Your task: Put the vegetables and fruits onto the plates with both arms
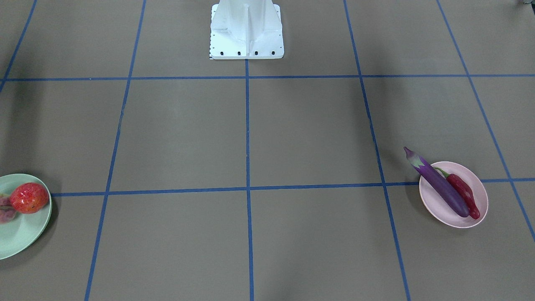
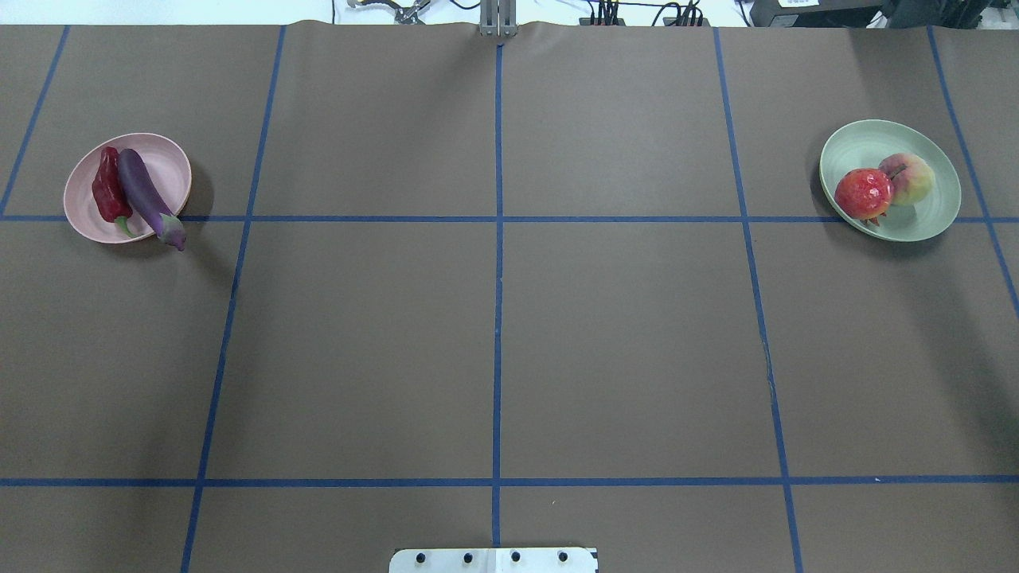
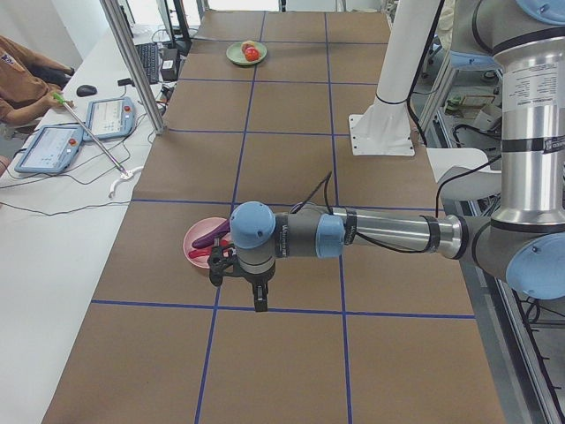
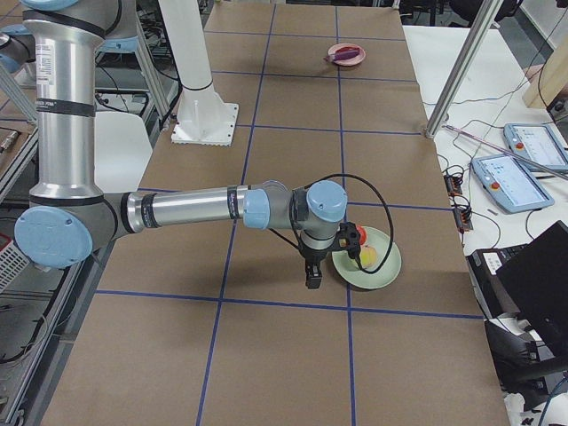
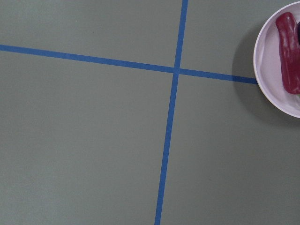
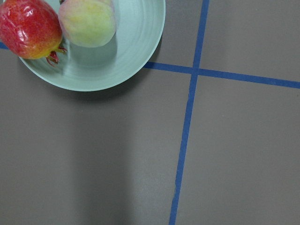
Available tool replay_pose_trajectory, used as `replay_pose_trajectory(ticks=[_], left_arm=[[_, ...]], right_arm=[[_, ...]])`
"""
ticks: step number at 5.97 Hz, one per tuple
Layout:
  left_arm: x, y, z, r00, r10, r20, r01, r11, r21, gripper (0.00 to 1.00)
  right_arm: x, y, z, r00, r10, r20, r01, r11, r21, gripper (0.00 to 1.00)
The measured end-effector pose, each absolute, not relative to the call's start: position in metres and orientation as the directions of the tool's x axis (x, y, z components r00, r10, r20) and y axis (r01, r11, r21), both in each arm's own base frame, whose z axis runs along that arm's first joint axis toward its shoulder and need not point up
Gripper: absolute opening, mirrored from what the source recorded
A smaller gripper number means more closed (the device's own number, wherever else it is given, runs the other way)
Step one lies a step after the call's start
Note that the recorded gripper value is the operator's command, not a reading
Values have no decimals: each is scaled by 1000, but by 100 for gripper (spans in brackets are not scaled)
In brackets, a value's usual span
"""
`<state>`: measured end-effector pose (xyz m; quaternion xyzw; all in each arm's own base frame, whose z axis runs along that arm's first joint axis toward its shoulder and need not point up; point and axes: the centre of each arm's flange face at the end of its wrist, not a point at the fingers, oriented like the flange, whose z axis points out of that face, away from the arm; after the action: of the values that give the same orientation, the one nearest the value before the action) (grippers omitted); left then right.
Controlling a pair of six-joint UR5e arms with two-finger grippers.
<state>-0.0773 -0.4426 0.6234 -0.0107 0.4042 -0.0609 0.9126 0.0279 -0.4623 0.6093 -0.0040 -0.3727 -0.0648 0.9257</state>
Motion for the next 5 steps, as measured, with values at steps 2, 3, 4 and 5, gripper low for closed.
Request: replay_pose_trajectory(ticks=[2,3,4,5], left_arm=[[-77,-441,626,666,-120,-736,101,992,-71,100],[-76,-443,626,665,-120,-737,100,992,-71,100],[-75,-444,625,664,-116,-738,98,993,-69,100],[-75,-445,625,665,-114,-738,95,993,-68,100]], right_arm=[[27,-460,614,704,-104,702,122,992,26,100],[26,-462,612,702,-106,704,121,992,30,100],[27,-464,609,704,-111,701,119,992,37,100],[27,-465,609,708,-112,697,118,992,39,100]])
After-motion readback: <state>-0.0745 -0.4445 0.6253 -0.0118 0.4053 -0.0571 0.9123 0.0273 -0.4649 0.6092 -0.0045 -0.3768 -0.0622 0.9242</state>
